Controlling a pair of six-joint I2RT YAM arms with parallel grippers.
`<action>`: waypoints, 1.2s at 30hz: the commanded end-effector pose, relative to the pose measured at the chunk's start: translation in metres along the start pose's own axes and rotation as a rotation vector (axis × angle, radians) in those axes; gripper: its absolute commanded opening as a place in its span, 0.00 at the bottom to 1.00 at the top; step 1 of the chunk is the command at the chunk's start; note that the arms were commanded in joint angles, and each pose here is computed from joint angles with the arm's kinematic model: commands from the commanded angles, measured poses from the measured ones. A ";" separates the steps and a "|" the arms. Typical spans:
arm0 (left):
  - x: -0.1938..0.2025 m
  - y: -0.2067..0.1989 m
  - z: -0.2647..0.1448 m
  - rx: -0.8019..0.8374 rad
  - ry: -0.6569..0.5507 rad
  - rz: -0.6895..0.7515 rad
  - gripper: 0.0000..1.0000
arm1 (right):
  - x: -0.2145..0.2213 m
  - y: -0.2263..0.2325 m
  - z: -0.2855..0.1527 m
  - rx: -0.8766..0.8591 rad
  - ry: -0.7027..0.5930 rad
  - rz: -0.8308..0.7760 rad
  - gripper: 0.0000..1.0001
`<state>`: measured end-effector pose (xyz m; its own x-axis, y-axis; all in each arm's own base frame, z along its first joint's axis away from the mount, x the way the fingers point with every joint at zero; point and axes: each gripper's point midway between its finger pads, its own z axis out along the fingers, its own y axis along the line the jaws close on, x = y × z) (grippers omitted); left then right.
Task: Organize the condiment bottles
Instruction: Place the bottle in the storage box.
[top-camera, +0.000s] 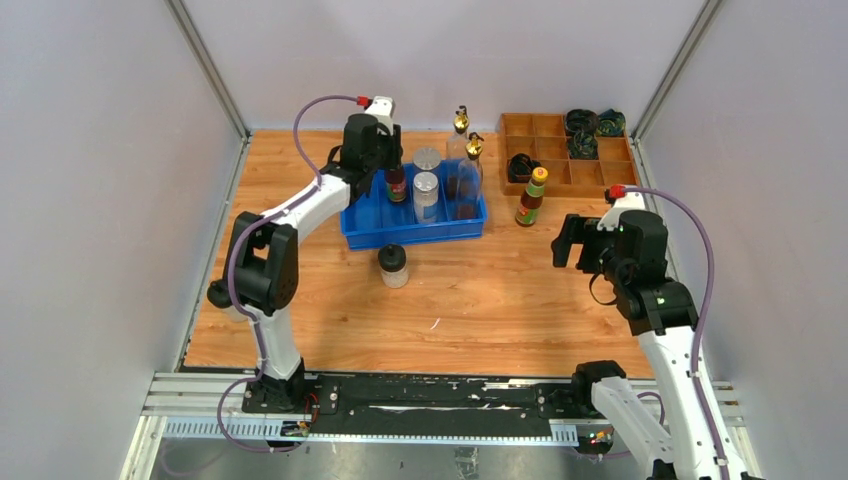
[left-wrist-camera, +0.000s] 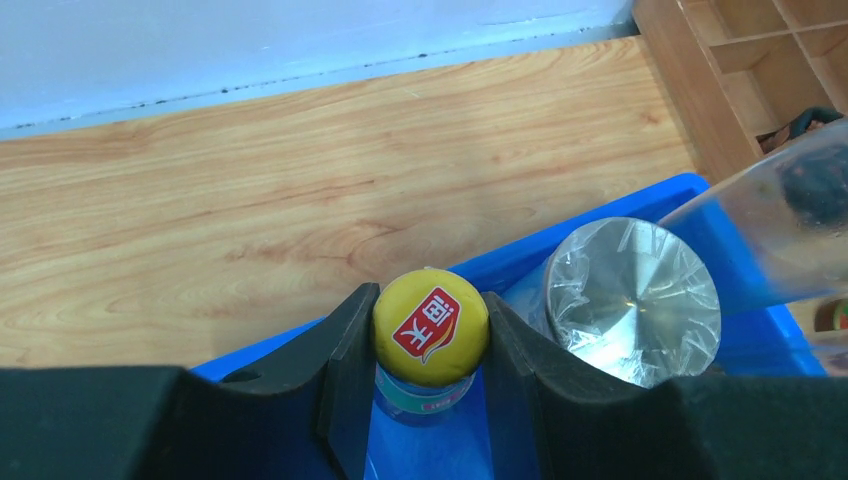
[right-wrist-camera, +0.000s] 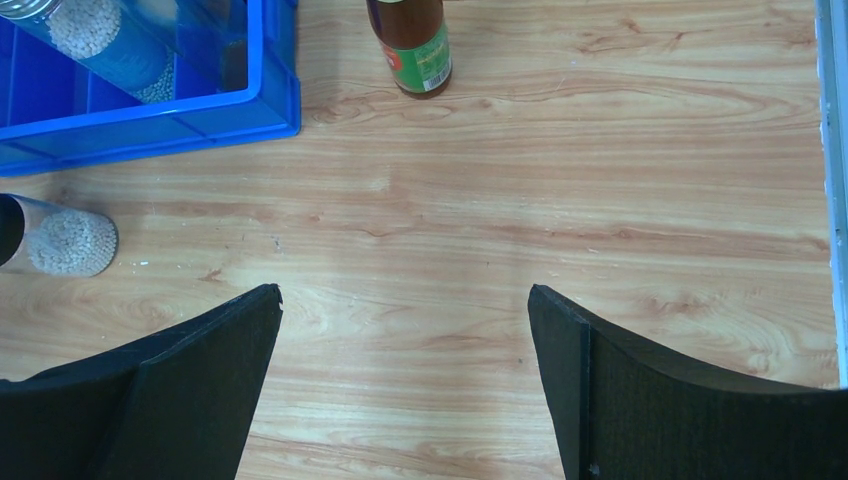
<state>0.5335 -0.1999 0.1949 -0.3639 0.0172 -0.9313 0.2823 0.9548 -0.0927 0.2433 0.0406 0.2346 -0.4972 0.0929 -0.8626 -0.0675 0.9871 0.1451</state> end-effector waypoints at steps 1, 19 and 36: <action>-0.053 0.005 -0.015 -0.020 -0.219 0.005 0.21 | 0.001 0.000 0.005 -0.008 -0.005 0.024 1.00; -0.037 0.010 -0.020 -0.036 -0.235 0.010 0.54 | 0.000 0.004 0.010 -0.029 -0.005 0.036 1.00; -0.067 0.011 -0.064 -0.045 -0.299 -0.024 0.81 | 0.002 0.009 0.010 -0.053 -0.007 0.047 1.00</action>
<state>0.5149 -0.1815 0.2364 -0.1680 -0.0419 -0.9849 0.2502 0.9646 -0.0837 0.2514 0.0517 0.2293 -0.5007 0.1219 -0.8570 -0.0961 0.9761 0.1950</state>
